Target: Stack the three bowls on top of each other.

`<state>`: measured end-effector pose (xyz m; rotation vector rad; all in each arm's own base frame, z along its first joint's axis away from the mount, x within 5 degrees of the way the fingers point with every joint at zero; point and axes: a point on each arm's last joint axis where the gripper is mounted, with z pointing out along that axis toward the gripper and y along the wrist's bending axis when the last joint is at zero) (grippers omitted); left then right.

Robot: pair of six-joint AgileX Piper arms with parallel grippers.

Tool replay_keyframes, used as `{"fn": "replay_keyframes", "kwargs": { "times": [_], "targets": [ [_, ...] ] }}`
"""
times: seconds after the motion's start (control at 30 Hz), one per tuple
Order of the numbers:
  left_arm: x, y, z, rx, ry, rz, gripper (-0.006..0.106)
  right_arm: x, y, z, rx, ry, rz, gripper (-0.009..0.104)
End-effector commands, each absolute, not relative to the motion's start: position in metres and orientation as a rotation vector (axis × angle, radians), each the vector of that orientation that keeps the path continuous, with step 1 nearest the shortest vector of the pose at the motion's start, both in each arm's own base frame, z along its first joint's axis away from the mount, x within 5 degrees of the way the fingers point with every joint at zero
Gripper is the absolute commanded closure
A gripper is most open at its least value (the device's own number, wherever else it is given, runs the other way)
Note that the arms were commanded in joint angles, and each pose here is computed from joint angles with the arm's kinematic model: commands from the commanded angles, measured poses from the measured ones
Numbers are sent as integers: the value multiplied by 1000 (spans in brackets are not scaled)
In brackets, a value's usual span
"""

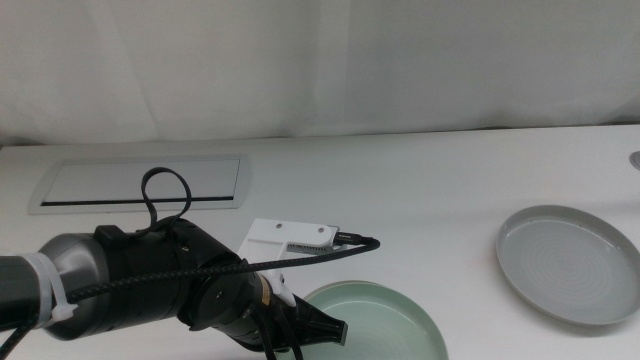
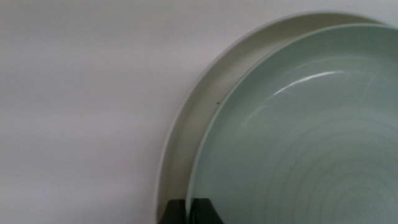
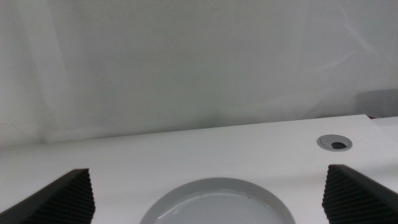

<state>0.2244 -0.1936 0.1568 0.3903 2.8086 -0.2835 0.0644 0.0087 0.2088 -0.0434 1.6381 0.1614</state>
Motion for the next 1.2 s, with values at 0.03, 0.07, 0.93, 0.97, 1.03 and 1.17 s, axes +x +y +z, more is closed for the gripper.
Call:
{"fn": "replay_keyframes", "kwargs": {
  "times": [0.03, 0.07, 0.93, 0.97, 1.03, 1.17],
  "targets": [
    [224, -195, 155, 406, 2803, -273, 103, 65, 8, 208, -42, 1635, 152, -8],
    [224, -194, 155, 419, 2796, -261, 103, 65, 8, 208, -42, 1635, 152, -8],
    [230, -197, 179, 447, 2710, -287, 9, 65, 8, 208, -42, 1635, 152, -8],
    [231, -198, 184, 458, 2702, -287, 9, 65, 8, 208, -42, 1635, 152, -8],
    [233, -200, 194, 510, 2678, -280, 9, 65, 8, 208, -42, 1635, 152, -8],
    [239, -202, 216, 540, 2628, -264, 9, 65, 8, 208, -42, 1635, 152, -8]
  ]
}}
